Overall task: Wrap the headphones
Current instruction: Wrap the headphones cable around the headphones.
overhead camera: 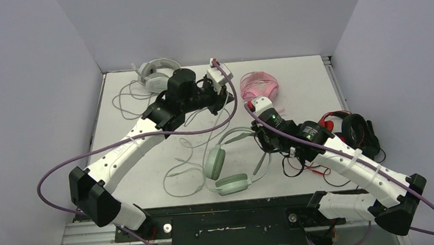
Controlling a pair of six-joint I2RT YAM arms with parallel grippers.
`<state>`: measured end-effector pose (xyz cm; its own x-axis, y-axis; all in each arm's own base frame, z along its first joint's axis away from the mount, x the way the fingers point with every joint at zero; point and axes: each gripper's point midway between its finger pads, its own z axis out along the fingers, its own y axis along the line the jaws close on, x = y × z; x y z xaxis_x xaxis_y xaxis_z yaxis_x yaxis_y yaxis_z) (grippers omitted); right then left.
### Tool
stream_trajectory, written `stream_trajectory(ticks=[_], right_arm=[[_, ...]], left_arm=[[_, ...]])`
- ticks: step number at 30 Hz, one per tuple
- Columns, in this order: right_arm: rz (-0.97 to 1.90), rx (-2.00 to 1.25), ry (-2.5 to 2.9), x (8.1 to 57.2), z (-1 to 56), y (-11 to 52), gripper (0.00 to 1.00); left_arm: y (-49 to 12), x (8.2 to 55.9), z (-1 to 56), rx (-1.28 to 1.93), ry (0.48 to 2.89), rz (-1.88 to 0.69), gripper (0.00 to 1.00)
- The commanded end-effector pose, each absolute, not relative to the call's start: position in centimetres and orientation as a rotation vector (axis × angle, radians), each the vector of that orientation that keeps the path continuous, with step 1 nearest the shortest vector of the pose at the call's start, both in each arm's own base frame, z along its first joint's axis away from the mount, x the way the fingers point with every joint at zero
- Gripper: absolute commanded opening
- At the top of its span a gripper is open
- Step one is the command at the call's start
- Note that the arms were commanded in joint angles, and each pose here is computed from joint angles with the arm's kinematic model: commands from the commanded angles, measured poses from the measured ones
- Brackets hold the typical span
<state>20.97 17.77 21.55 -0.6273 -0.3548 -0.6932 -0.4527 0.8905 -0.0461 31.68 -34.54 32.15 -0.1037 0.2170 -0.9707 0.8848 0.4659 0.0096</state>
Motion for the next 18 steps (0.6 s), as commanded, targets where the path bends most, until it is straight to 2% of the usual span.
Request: stream_trajectory(ticks=[1, 4, 6, 12, 18], right_arm=[[0.129, -0.365, 2.191, 24.1, 22.9, 18.0, 0.0], [0.013, -0.163, 2.129, 26.1, 23.8, 15.9, 0.0], [0.046, -0.11, 2.094, 27.0, 24.7, 16.0, 0.0], [0.212, -0.179, 2.051, 27.5, 25.4, 20.4, 0.0], [0.329, -0.256, 2.047, 25.7, 24.5, 23.7, 0.0]], left_arm=[[-34.7, 31.4, 36.3, 0.954, 1.537, -0.732, 0.0], [-34.8, 31.2, 36.1, 0.949, 1.56, -0.724, 0.0], [-34.7, 31.0, 36.1, 0.933, 1.563, -0.725, 0.0], [-35.5, 31.1, 35.3, 0.908, 1.622, -0.729, 0.0], [-36.2, 32.7, 35.3, 0.849, 1.663, -0.7, 0.0]])
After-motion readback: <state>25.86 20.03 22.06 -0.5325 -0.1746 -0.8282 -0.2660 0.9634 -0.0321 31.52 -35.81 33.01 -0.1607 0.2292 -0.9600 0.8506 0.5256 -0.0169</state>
